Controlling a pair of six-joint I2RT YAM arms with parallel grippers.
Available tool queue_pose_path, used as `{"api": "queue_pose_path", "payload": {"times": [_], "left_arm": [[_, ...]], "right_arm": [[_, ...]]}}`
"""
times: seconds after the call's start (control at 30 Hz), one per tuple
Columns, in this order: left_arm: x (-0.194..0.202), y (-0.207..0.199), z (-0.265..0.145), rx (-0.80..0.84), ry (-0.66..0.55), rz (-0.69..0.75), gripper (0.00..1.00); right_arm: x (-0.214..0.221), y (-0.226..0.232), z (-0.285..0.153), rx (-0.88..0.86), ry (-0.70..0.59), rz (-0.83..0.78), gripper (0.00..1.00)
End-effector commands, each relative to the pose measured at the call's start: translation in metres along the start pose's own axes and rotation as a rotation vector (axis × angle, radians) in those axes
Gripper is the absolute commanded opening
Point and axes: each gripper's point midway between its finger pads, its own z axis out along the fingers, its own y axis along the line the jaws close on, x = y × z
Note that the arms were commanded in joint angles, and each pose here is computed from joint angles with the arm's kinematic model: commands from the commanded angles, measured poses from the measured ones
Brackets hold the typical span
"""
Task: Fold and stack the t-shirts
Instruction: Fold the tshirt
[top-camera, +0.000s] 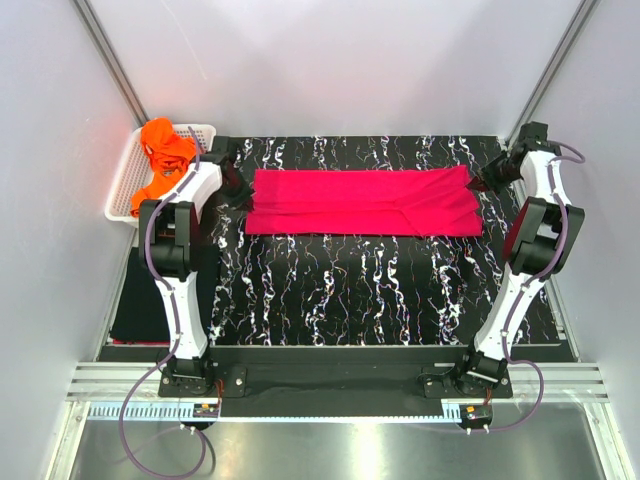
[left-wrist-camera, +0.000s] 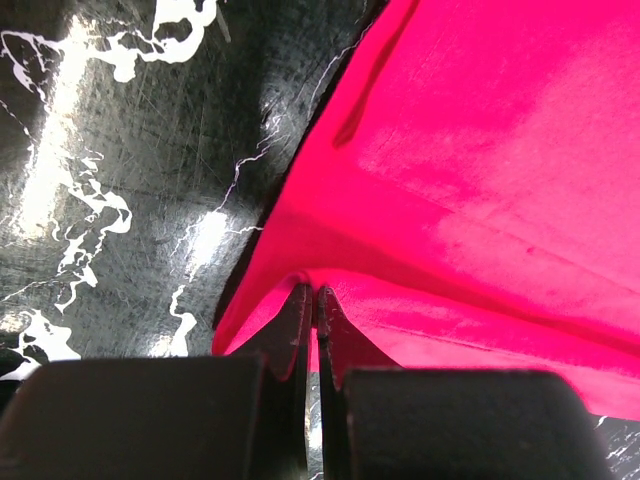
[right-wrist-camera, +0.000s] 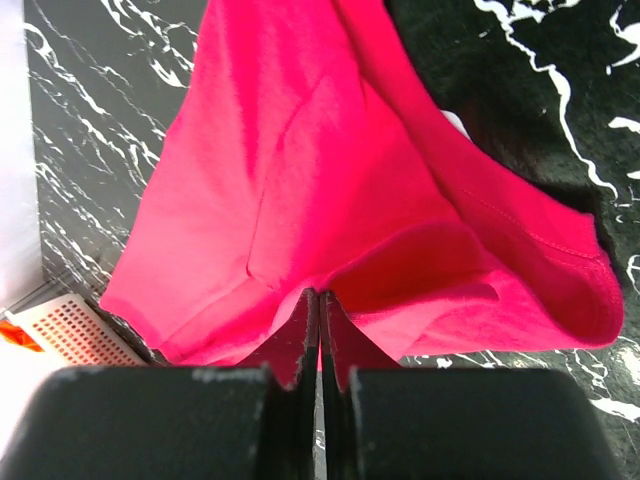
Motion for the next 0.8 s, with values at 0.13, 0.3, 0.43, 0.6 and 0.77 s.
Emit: {"api": "queue_pose_path", "payload": {"times": [0.13, 0.3, 0.43, 0.6, 0.77], "left_arm": [[-0.025, -0.013, -0.009, 0.042, -0.058, 0.005, 0.00], [-0.027, -0.015, -0.005, 0.051, -0.051, -0.005, 0.00], [-0.027, -0.016, 0.000, 0.051, -0.045, -0.010, 0.00], [-0.031, -0.019, 0.003, 0.055, -0.048, -0.016, 0.00], [-0.032, -0.021, 0.005, 0.062, -0.044, -0.018, 0.00]], "right_arm": [[-0.016, 0.016, -0.004, -0.058, -0.027, 0.020, 0.00], [-0.021, 0.015, 0.004, -0.059, -0.024, 0.026, 0.00], [-0.024, 0.014, 0.011, -0.063, -0.016, 0.032, 0.00], [-0.024, 0.008, 0.023, -0.057, 0.002, 0.042, 0.00], [-0.026, 0.005, 0.026, -0.053, 0.004, 0.048, 0.00]]}}
